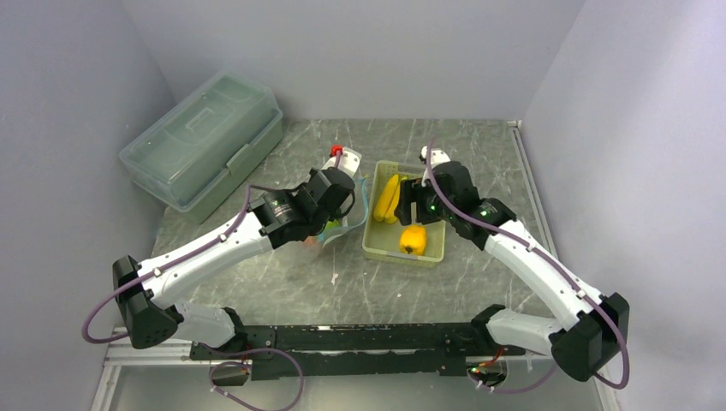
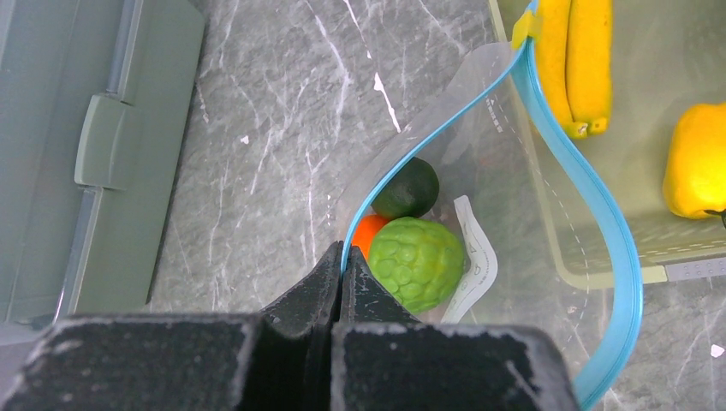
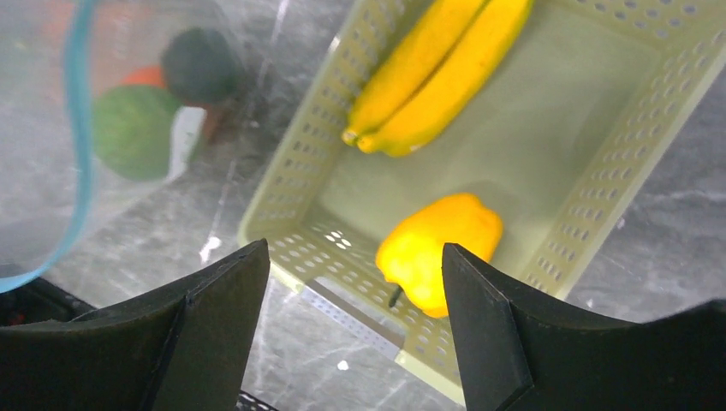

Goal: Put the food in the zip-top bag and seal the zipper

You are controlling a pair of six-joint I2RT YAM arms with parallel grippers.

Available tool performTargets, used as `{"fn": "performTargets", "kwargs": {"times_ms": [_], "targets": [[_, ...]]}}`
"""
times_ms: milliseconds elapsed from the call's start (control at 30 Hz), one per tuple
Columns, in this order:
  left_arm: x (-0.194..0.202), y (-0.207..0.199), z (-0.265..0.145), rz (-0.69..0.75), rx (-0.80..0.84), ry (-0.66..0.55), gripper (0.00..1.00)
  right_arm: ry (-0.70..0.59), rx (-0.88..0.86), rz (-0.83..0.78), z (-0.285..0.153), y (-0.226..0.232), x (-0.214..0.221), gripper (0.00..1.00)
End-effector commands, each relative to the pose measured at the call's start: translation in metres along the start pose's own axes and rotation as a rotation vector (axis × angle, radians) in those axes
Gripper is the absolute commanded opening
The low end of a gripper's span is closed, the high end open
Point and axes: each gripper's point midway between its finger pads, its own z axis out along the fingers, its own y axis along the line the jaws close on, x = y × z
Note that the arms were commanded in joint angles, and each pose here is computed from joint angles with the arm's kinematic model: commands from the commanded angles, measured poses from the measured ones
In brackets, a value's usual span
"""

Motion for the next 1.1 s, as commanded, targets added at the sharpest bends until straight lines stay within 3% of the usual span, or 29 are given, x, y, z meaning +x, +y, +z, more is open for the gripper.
{"fn": "performTargets", "kwargs": {"times_ms": [0, 333, 1067], "targets": [[-0.013, 0.007, -0.011, -0.043, 0.001, -0.048, 0.0, 0.051, 0.153, -0.011, 0.006, -0.025, 0.021, 0.79], [-0.01, 0.005, -0.009, -0.038, 0.006, -0.048, 0.0, 0.174, 0.293, -0.002, 0.032, -0.051, 0.071, 0.85], [-0.009, 0.005, -0.012, -0.045, 0.025, -0.063, 0.0, 0.294, 0.323, 0.059, 0.072, -0.052, 0.119, 0.88]]}}
